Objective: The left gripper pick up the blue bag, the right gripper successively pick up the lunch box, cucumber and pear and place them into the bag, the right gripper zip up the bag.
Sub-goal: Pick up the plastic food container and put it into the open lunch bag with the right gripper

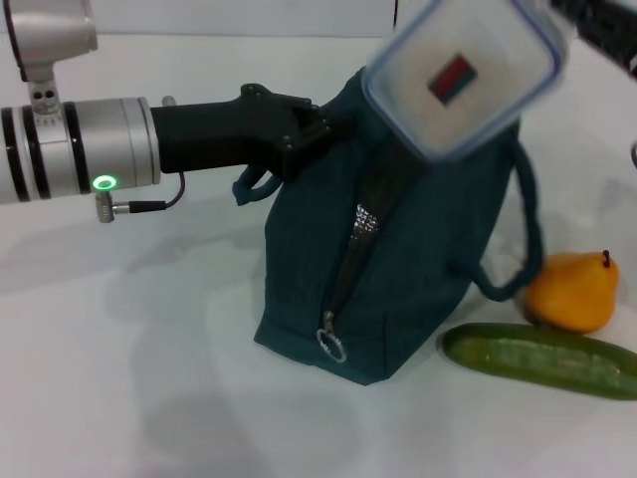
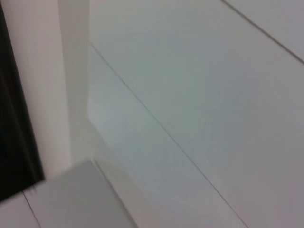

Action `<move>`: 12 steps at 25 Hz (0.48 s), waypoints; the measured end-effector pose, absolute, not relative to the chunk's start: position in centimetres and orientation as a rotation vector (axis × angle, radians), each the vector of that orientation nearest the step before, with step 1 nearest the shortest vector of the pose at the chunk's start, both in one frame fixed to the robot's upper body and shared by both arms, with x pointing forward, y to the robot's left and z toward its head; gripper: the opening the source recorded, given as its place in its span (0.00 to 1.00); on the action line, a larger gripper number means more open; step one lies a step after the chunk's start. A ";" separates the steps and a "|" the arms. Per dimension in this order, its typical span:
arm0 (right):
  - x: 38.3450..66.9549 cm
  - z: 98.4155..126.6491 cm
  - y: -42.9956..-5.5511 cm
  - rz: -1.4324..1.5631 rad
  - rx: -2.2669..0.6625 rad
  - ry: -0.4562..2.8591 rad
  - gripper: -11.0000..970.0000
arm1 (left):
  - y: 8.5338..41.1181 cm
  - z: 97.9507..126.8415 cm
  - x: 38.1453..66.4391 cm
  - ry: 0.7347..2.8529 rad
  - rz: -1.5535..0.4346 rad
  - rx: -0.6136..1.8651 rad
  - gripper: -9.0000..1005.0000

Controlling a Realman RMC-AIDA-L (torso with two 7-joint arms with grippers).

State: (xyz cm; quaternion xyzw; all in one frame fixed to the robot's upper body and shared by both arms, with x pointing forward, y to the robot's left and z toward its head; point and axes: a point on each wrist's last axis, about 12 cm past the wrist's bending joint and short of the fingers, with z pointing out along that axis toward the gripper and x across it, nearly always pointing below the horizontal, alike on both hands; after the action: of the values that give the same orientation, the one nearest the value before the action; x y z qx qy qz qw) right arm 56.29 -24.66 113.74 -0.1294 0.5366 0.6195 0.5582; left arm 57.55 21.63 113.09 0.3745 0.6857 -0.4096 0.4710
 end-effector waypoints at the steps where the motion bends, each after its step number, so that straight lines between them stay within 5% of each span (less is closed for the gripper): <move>1: 56.1 113.5 -24.9 1.442 -0.317 1.282 0.11 | 21.6 113.1 57.6 1.680 -1.001 0.915 0.06; 12: 54.9 110.6 -25.8 1.296 -0.410 1.487 0.11 | 21.5 113.1 57.8 1.682 -0.989 0.902 0.06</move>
State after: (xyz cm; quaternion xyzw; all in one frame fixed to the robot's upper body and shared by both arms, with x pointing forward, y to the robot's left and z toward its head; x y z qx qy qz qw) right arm 54.89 -25.76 110.60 -0.1720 0.6240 0.5437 0.5343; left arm 57.85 21.53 113.11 0.3689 0.6882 -0.4046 0.4759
